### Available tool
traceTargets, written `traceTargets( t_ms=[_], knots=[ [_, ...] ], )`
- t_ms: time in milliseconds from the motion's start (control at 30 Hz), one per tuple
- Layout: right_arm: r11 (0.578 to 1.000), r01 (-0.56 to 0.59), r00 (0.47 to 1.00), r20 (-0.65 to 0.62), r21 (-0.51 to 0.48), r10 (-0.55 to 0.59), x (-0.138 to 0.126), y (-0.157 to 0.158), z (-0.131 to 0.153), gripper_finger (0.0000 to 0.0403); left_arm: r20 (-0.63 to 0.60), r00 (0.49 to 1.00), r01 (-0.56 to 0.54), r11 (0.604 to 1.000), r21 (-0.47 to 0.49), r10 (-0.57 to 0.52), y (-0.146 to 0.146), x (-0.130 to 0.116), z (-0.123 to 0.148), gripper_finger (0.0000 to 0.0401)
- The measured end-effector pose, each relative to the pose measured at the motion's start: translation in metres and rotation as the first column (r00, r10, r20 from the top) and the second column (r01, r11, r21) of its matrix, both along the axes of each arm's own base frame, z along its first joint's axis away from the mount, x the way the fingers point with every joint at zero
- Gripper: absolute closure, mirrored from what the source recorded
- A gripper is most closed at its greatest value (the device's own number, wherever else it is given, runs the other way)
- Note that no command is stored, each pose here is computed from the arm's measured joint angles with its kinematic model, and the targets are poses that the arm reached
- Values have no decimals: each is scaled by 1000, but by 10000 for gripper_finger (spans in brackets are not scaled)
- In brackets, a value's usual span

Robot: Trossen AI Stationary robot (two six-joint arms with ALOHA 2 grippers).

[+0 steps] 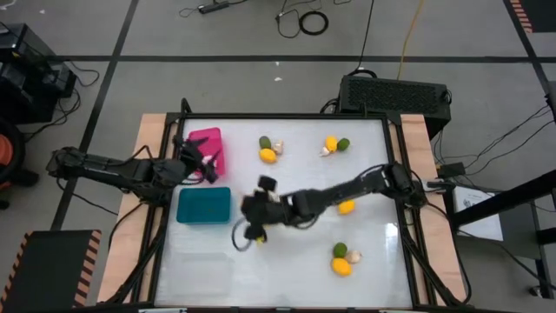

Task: Sort produce into baskets
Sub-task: Put the white garlic into the pink bin

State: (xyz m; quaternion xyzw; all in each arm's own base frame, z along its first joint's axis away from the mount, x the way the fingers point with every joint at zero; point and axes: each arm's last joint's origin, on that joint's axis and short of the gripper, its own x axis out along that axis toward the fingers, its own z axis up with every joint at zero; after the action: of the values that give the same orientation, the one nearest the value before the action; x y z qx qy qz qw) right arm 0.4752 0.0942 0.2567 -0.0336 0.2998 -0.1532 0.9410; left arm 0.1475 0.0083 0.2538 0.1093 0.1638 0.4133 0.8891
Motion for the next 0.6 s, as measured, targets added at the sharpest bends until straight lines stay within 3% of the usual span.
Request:
traceTargets(
  t_ms=[100,233,333,467,600],
  knots=[
    [1000,-5,992,122,-4,5,16,-30,6,279,7,984,-181,983,32,181,12,-4,0,138],
    [995,-83,977,202,48,72,38,-70,-11,279,20,897,-441,893,92,442,29,-13,-1,138],
    [993,-98,956,285,59,77,53,-100,-30,279,1,850,-525,845,104,528,38,-18,-4,138],
    [998,-34,913,408,50,11,63,-142,-45,279,-13,800,-596,798,93,599,47,-25,-9,138],
    [992,-50,895,445,116,-7,64,-179,-59,279,-31,773,-628,771,100,634,52,-28,-10,138]
  ],
)
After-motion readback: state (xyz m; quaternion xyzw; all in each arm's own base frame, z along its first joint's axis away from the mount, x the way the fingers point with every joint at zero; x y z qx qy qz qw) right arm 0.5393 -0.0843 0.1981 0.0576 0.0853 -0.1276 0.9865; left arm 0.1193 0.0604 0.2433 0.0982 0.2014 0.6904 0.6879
